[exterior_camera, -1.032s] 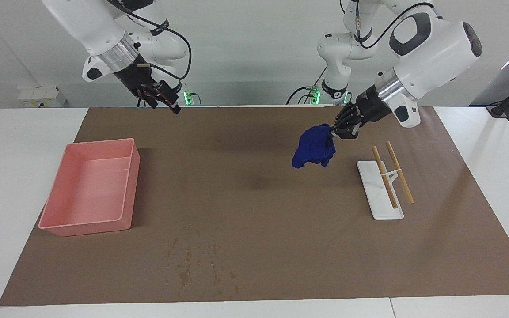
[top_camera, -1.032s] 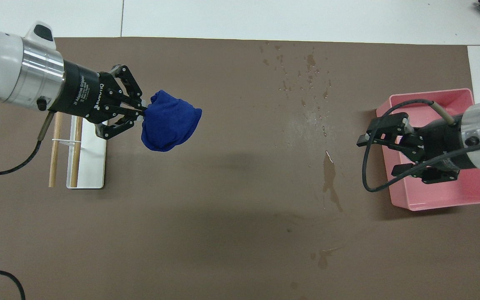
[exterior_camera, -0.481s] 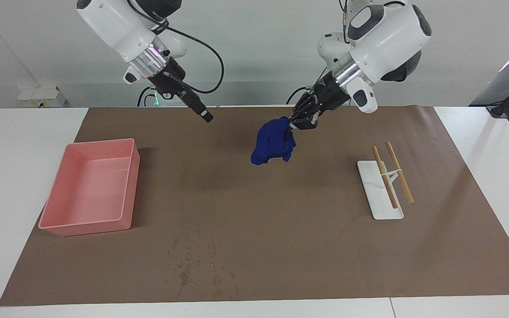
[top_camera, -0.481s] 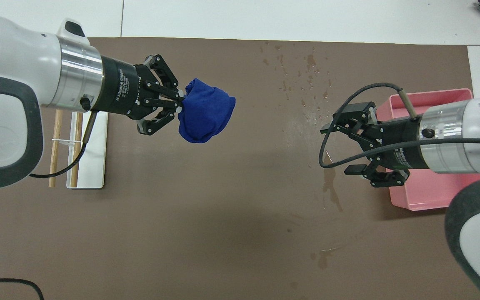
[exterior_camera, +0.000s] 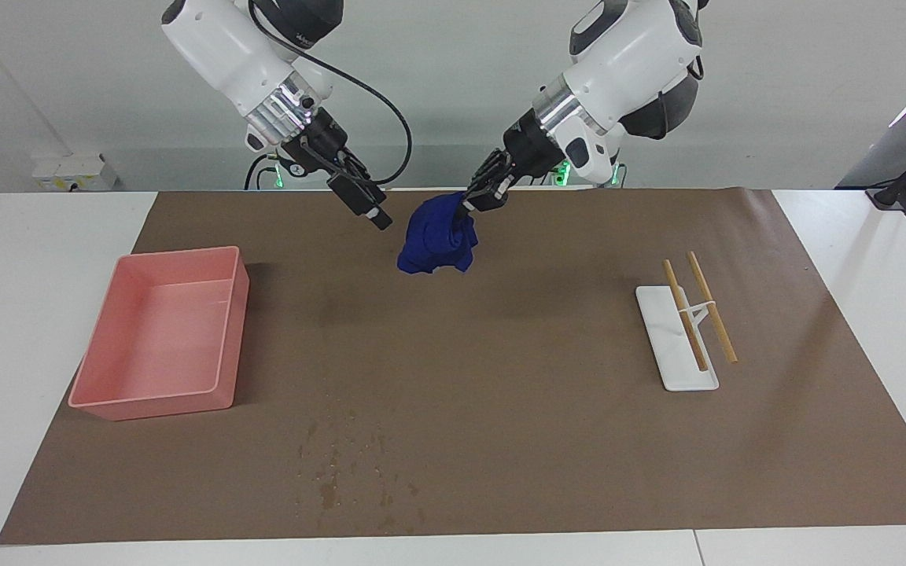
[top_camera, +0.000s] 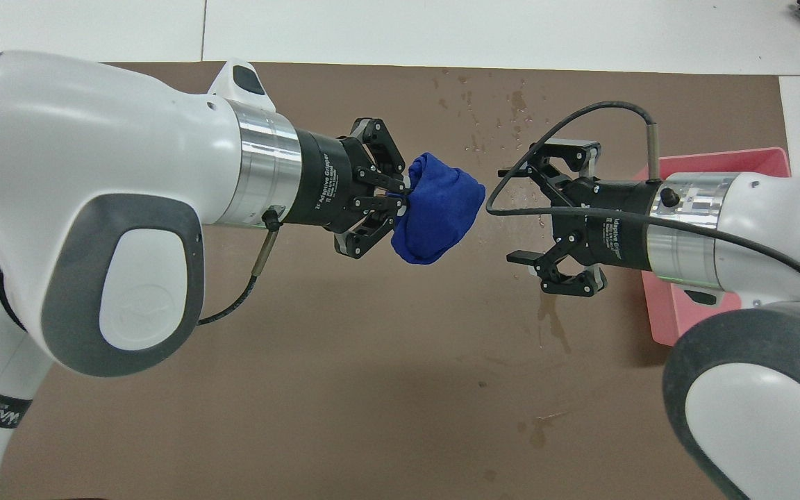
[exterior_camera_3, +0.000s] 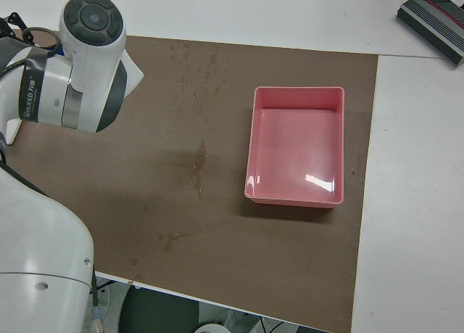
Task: Wipe water with towel using both arms
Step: 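Grasp the towel with the right gripper beside the left gripper, then pull the towel away with the right gripper while the left gripper withdraws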
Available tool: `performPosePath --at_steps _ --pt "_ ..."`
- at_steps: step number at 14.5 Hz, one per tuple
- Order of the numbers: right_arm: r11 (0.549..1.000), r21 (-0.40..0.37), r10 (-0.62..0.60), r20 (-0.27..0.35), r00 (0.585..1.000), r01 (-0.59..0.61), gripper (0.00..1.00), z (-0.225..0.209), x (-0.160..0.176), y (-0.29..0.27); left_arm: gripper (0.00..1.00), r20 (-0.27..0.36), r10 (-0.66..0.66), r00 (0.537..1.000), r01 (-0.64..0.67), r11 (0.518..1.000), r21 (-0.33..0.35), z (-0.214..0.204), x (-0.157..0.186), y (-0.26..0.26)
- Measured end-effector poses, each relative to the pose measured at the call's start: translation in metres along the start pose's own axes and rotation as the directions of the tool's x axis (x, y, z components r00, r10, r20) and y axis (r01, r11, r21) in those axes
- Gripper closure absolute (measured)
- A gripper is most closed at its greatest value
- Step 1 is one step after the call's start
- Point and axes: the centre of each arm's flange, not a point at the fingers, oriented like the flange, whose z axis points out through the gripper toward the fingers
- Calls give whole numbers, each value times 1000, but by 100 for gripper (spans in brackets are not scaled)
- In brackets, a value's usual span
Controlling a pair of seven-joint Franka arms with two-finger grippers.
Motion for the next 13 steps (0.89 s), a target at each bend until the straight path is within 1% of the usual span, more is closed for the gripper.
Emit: performPosePath --at_steps 3,6,8,9,11,13 --pt "1000 22 15 1 1000 -15 0 12 -12 1 97 16 29 999 -29 1000 -12 12 -26 -7" --pt "999 38 35 3 999 -35 0 23 -19 0 97 34 42 999 -39 997 -62 19 -54 -11" --pt "999 39 37 2 999 -37 0 24 -19 0 97 40 37 999 -34 997 -74 20 -61 -13" --pt "999 39 38 2 999 -38 7 23 -18 0 97 40 36 999 -32 997 -76 19 -62 -13" --pt "999 39 21 1 1000 -21 32 23 -18 0 97 38 36 999 -33 996 -79 17 -62 -15" --pt "999 38 7 0 1000 -7 52 24 -18 1 97 35 36 999 -33 996 -78 17 -62 -17"
